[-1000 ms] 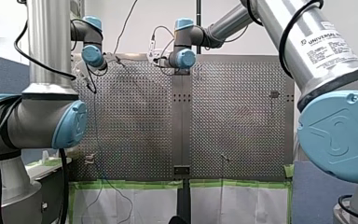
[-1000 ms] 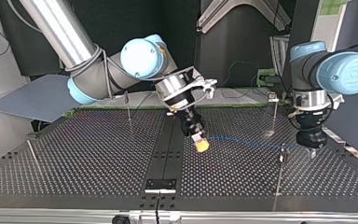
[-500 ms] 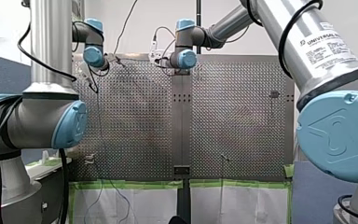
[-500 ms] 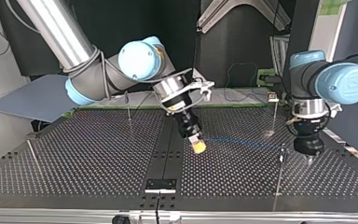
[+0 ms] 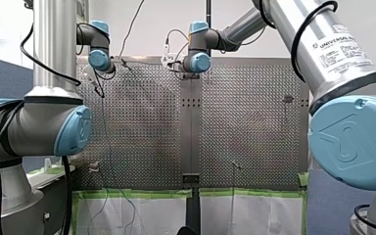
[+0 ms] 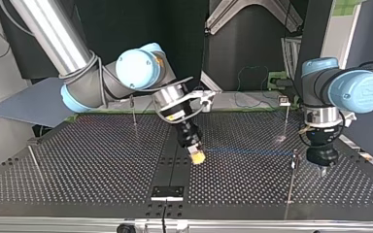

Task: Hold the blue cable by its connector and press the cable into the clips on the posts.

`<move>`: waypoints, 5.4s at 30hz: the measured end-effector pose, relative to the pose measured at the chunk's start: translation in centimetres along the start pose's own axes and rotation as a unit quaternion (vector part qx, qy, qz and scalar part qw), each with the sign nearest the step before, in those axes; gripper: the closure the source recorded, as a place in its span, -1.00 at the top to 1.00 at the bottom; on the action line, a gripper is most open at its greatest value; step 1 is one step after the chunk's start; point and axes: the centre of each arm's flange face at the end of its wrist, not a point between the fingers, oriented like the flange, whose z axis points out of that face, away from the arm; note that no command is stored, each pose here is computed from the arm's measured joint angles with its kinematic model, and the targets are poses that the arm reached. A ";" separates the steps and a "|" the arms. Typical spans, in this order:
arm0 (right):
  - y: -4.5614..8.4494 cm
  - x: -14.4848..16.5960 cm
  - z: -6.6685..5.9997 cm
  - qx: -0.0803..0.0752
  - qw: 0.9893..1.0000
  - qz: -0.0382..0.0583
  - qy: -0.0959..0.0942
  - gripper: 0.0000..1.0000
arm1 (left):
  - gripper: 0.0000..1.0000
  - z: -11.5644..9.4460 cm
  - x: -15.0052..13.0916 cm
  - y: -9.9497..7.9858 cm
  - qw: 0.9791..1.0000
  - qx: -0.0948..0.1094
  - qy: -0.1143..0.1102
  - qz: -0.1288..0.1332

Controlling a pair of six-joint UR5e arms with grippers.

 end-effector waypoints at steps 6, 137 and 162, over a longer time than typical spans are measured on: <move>1.0 0.1 0.1 -0.006 1.000 -0.002 0.000 -1.00 | -1.00 0.5 0.4 0.0 1.000 0.000 0.008 0.000; 4.6 -2.0 -0.1 -0.068 0.996 0.014 -0.060 -1.00 | 1.00 -13.0 0.4 -4.1 0.961 0.110 0.084 0.239; 4.7 -2.0 -0.1 -0.069 0.996 0.014 -0.060 -1.00 | 1.00 -12.6 -0.9 -4.6 0.938 0.101 0.057 0.328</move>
